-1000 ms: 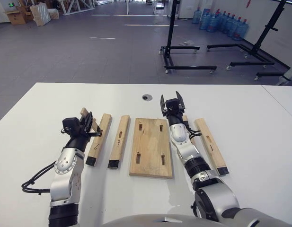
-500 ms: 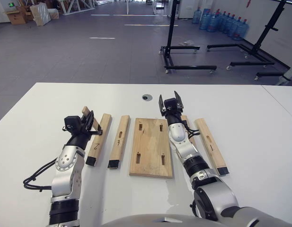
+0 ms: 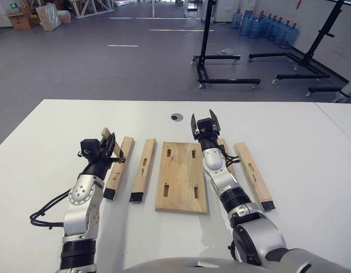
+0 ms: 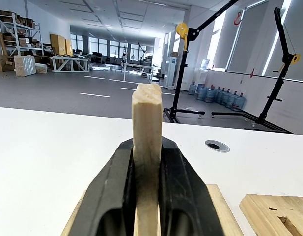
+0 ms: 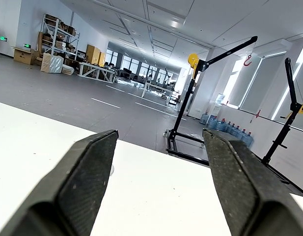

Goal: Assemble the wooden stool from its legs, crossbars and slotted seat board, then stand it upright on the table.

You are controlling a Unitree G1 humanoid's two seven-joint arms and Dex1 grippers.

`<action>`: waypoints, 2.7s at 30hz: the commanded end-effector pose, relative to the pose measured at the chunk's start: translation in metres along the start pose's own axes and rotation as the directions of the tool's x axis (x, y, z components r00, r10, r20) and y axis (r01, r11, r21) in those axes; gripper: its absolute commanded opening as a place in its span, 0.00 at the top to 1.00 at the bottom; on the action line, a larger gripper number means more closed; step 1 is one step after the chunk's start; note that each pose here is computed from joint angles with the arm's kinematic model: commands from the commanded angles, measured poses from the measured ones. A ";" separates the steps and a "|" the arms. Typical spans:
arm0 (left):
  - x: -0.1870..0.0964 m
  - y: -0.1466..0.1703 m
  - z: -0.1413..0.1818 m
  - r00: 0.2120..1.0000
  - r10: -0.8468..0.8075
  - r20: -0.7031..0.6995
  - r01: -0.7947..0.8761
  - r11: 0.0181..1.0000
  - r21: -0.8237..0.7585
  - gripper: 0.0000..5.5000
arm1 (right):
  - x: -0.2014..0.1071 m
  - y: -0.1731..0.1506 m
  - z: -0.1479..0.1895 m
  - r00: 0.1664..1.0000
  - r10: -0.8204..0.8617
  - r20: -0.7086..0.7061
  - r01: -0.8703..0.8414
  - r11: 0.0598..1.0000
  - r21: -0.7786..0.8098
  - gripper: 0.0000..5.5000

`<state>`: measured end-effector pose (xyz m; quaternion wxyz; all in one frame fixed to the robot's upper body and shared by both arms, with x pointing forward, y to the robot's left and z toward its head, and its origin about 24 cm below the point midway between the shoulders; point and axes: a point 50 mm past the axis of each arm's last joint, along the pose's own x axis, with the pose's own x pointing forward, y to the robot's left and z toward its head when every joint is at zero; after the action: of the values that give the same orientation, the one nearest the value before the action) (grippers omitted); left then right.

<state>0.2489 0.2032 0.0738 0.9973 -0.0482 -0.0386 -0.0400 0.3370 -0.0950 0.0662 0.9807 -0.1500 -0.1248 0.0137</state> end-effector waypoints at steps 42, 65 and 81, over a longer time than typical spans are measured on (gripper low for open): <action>-0.003 -0.002 -0.034 0.979 0.005 -0.203 0.004 0.999 0.044 0.93 | 0.007 -0.001 0.002 1.000 0.014 -0.004 -0.014 1.000 -0.009 0.42; 0.010 -0.011 0.029 0.996 -0.061 0.067 0.052 0.990 0.128 0.52 | 0.005 0.003 0.009 1.000 0.008 0.025 -0.009 0.999 0.049 0.42; 0.074 -0.021 0.125 0.959 -0.151 0.240 0.093 0.967 0.237 0.52 | 0.009 0.013 0.014 0.999 0.031 0.043 -0.033 0.998 0.054 0.42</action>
<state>0.3051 0.1874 0.2033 0.9761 0.0525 -0.1872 -0.0970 0.3379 -0.0804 0.0698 0.9825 -0.1268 -0.1317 0.0364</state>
